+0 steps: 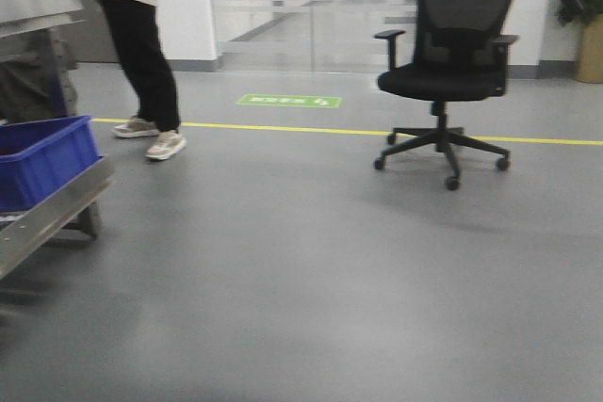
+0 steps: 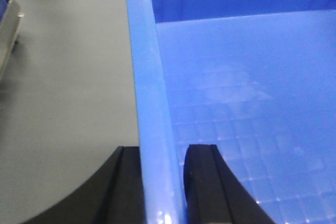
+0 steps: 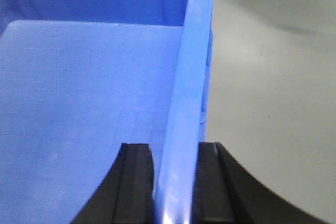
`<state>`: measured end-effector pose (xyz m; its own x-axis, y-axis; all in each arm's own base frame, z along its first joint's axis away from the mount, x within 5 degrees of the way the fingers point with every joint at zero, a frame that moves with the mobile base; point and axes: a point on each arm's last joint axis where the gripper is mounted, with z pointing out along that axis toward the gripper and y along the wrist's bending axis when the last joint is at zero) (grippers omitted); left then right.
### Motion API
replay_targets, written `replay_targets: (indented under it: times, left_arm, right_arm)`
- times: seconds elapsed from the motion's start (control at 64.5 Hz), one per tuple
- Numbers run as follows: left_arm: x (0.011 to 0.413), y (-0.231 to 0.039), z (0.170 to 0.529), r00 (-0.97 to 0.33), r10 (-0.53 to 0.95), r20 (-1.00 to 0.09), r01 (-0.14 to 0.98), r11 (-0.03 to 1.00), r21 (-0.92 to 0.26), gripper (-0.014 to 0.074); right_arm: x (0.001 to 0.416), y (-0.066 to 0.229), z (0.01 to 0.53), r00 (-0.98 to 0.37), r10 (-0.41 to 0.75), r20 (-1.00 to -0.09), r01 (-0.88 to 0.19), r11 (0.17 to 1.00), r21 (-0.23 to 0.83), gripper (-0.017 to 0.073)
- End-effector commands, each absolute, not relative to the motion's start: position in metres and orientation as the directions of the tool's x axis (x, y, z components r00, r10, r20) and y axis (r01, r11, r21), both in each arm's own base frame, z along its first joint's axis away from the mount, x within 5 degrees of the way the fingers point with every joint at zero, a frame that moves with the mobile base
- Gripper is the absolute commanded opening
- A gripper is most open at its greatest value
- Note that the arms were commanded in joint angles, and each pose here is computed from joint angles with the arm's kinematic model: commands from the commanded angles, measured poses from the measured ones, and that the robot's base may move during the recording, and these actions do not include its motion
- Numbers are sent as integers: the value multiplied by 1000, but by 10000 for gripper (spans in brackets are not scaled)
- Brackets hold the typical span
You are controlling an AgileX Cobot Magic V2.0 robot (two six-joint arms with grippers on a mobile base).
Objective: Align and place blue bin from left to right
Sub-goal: 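Keep holding the bin rim with both grippers while driving to the other rack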
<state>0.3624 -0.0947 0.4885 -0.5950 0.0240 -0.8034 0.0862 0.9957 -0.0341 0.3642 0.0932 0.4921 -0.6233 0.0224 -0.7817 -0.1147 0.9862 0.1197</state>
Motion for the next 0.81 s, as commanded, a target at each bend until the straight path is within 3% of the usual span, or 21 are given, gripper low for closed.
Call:
replay_targets:
  times: [0.0,0.791]
  left_arm:
    - [356,-97,515,-437,16,-899,128,991,-44,-16]
    - [359,-98,521,-373,7,-928,140,989,-49,-16]
  right_arm:
    - [356,93,513,-515,18,-857,-161,980,118,-70]
    - [356,93,513,-513,19,-858,-161,980,118,-70]
